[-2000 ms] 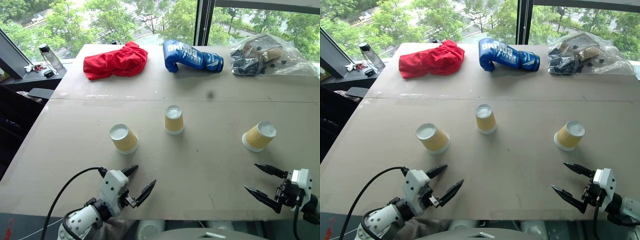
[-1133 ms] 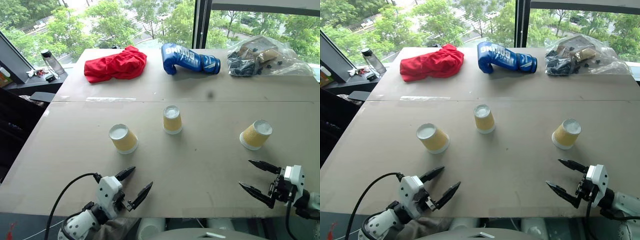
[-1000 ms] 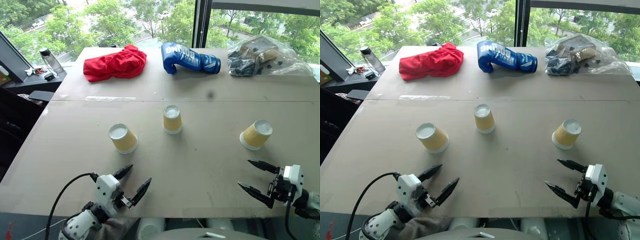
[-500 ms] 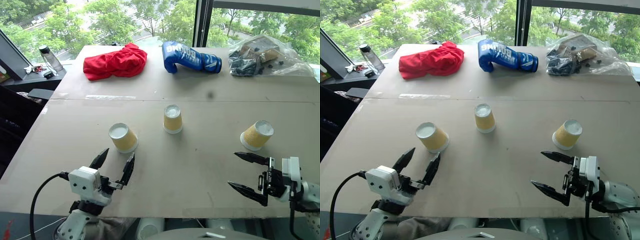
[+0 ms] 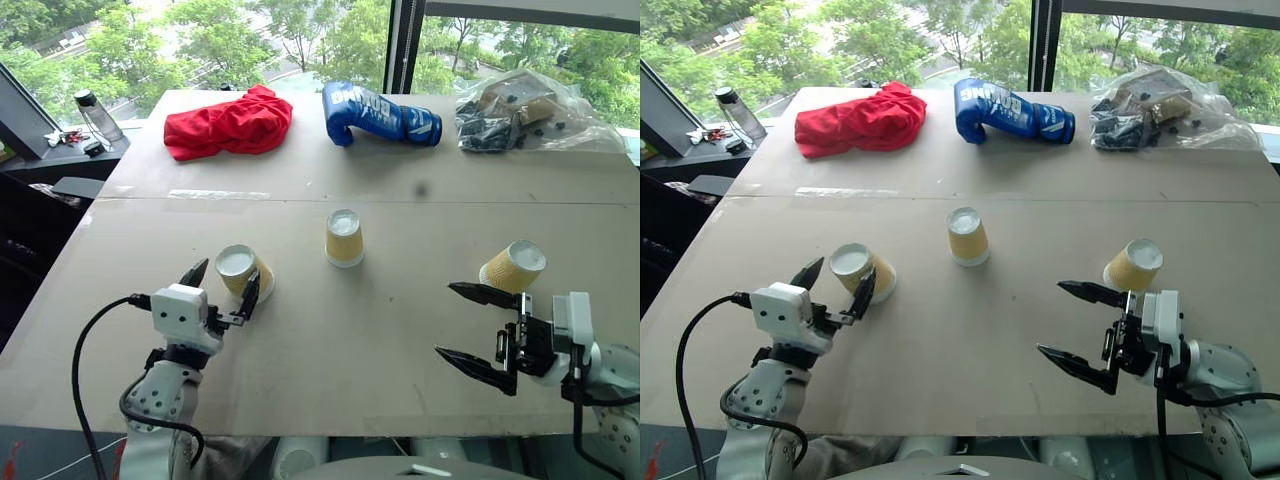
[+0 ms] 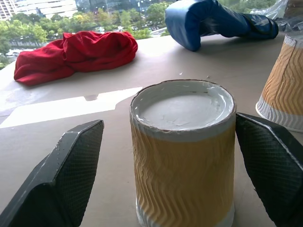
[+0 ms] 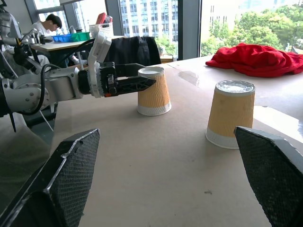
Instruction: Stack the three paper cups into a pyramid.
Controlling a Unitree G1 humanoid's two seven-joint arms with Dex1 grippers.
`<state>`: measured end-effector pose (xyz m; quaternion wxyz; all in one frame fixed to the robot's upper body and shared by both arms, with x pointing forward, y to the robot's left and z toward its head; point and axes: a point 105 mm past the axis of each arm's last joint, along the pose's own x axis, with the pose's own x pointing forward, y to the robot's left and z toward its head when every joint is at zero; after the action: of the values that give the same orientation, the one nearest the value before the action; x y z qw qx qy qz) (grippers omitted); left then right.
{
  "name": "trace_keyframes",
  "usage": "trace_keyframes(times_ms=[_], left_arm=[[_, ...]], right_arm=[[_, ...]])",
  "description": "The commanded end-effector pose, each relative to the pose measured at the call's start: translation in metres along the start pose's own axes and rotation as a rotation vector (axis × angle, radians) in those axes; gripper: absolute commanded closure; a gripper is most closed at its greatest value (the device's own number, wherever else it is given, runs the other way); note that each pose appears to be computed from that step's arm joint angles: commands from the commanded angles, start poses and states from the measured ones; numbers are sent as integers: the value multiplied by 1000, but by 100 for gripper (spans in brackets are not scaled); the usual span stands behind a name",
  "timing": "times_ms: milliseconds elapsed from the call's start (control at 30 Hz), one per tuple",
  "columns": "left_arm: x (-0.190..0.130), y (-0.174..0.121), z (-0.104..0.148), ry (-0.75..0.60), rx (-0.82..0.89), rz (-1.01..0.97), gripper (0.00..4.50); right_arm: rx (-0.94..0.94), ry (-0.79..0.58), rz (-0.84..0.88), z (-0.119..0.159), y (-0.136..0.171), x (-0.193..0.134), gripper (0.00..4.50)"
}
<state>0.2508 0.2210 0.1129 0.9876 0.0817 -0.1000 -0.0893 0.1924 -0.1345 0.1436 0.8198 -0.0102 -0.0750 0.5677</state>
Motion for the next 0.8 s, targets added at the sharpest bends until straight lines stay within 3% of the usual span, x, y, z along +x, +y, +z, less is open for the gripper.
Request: trace_keyframes(times_ms=[33, 100, 133, 233, 267, 300, 633, 800], left_arm=[[5, -2, 7, -29, 1, -23, 4], [7, -2, 8, -34, -12, -24, 4], [8, -2, 8, -38, -19, -26, 28], [9, -3, 9, -42, -23, -26, 131], [9, -3, 9, -44, -23, -25, 185], [10, -4, 10, -45, -23, -27, 206], [18, -34, 28, -76, -43, -209, 206], [31, -68, 51, -135, -67, -461, 206]], right_arm=[[-35, -30, 0, 9, 0, 2, 0], [-36, -30, -5, 8, 0, 1, 0], [-37, -30, -7, 8, 0, 1, 0], [-41, -32, -14, 8, -2, 1, 0], [-42, -32, -14, 8, -2, 1, 0], [-43, -33, -14, 8, -2, 1, 0], [-53, -36, -26, 11, -8, 2, 0], [-63, -26, -85, 10, -15, -8, 0]])
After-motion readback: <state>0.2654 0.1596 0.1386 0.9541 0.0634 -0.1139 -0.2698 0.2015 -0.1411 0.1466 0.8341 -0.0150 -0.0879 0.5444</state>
